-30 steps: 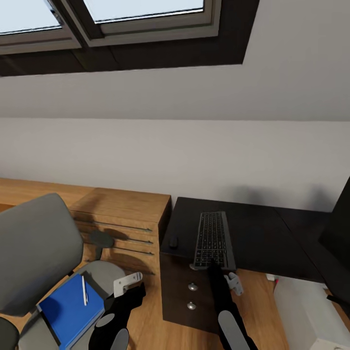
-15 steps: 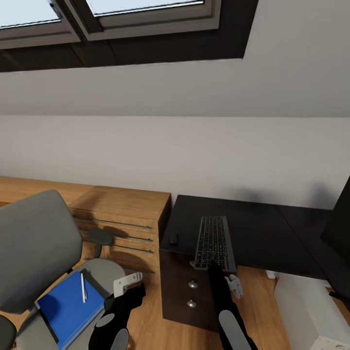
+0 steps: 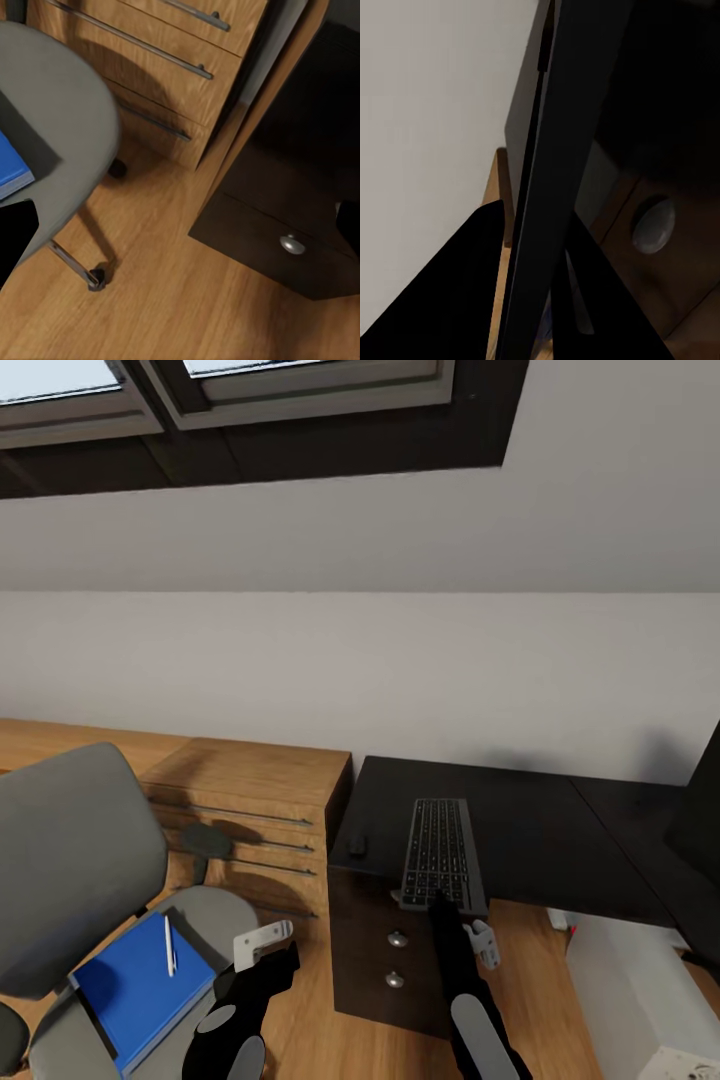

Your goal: In the bedroom, organize the workspace by keeping the computer under the desk, ensuring the monitor is on the desk, placing the keyboard on the desk next to the monitor, placing the mouse on the desk next to the keyboard, moving the folder from the swivel chair onto the desk next to the mouse, stacking the notebook on top of the folder with the pen on top of the notebook, and positioning the swivel chair next to the desk.

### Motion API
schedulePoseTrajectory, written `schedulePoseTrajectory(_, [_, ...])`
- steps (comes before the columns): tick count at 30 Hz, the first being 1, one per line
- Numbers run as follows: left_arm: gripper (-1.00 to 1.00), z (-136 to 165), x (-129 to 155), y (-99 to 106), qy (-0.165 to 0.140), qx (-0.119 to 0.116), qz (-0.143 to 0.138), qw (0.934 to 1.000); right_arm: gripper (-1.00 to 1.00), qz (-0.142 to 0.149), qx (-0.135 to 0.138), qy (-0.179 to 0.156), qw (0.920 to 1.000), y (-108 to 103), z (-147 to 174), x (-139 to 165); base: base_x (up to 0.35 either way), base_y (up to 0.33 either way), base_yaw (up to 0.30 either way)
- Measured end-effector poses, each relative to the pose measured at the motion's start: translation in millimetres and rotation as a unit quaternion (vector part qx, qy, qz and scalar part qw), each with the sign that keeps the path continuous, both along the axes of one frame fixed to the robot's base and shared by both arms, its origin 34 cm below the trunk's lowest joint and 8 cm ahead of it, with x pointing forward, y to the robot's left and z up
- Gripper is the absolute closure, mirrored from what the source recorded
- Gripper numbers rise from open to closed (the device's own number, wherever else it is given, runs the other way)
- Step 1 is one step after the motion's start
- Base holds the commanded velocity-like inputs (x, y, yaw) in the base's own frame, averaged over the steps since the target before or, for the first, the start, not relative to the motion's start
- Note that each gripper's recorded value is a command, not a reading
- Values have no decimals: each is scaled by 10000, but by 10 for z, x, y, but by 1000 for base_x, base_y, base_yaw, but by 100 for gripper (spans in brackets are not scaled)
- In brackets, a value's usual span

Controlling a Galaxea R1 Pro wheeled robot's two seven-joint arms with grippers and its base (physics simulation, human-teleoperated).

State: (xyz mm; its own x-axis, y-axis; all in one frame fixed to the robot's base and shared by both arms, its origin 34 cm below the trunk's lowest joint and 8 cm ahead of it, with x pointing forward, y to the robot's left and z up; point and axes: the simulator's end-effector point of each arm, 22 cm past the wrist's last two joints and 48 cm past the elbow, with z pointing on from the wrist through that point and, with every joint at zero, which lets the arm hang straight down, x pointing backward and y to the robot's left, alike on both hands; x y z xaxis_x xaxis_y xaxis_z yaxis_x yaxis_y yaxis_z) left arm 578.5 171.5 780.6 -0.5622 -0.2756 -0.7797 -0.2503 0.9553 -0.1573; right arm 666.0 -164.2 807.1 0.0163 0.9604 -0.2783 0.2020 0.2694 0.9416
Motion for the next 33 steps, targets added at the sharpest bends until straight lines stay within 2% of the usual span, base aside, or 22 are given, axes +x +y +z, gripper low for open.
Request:
schedulePoseTrajectory(17, [-100,-98,-13,-40,7,16,-71,10000,100,-5,2,-48,10000,-3,-42,10,3,0,0])
schedulePoseTrajectory(33, [-100,-103,-18,-49,10,26,-88,10000,100,-67,31,-16,10000,-34,8,19,169,38,0])
